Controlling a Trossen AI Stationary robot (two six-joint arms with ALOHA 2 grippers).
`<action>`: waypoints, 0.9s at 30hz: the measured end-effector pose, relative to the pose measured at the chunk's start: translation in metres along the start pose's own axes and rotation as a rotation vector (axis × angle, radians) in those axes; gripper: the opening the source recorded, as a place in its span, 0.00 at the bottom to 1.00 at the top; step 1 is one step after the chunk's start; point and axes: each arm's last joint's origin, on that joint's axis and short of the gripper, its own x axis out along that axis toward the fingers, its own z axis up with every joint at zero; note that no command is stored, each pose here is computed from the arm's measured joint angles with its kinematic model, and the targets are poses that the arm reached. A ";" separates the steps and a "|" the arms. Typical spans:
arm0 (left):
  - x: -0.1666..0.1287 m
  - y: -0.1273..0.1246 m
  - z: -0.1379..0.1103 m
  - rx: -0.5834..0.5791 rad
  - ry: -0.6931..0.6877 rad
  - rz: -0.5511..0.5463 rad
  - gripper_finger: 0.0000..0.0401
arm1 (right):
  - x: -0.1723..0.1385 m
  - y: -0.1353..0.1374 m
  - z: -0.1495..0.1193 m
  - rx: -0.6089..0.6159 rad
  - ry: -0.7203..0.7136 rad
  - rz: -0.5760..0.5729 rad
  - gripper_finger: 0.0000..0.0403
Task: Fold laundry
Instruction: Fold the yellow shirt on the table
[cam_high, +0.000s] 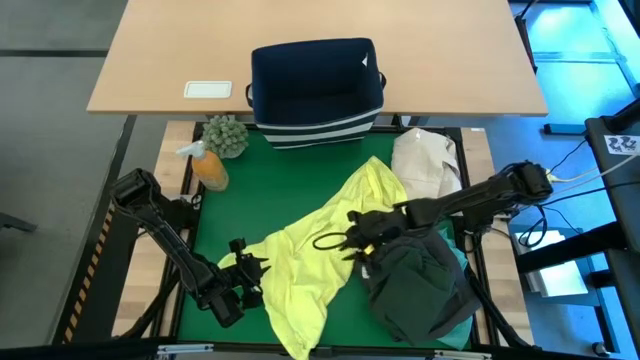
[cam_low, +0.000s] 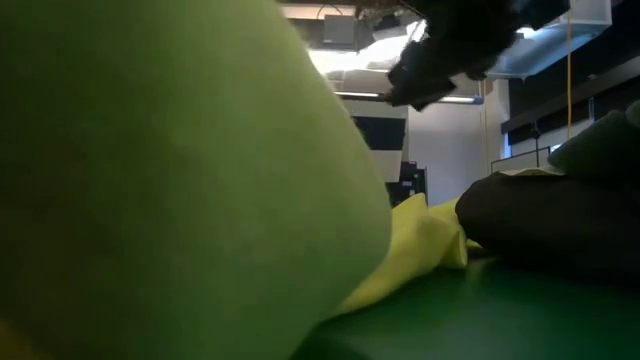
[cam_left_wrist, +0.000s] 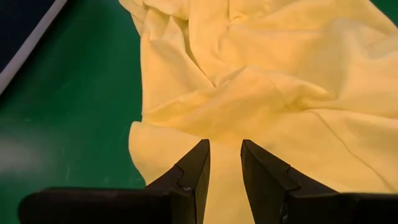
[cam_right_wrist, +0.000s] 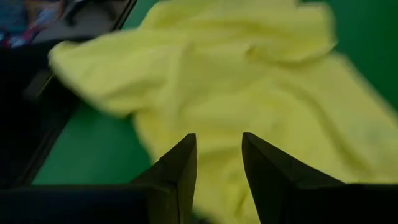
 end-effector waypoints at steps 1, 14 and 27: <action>0.000 0.000 0.000 0.000 0.000 0.000 0.21 | -0.002 0.001 -0.003 0.006 0.030 0.022 0.31; 0.005 0.003 0.003 -0.010 0.010 0.018 0.21 | 0.002 0.057 -0.021 -0.074 0.162 0.119 0.31; 0.007 0.004 0.005 -0.001 0.019 0.018 0.21 | 0.035 0.078 -0.055 -0.037 0.372 0.114 0.31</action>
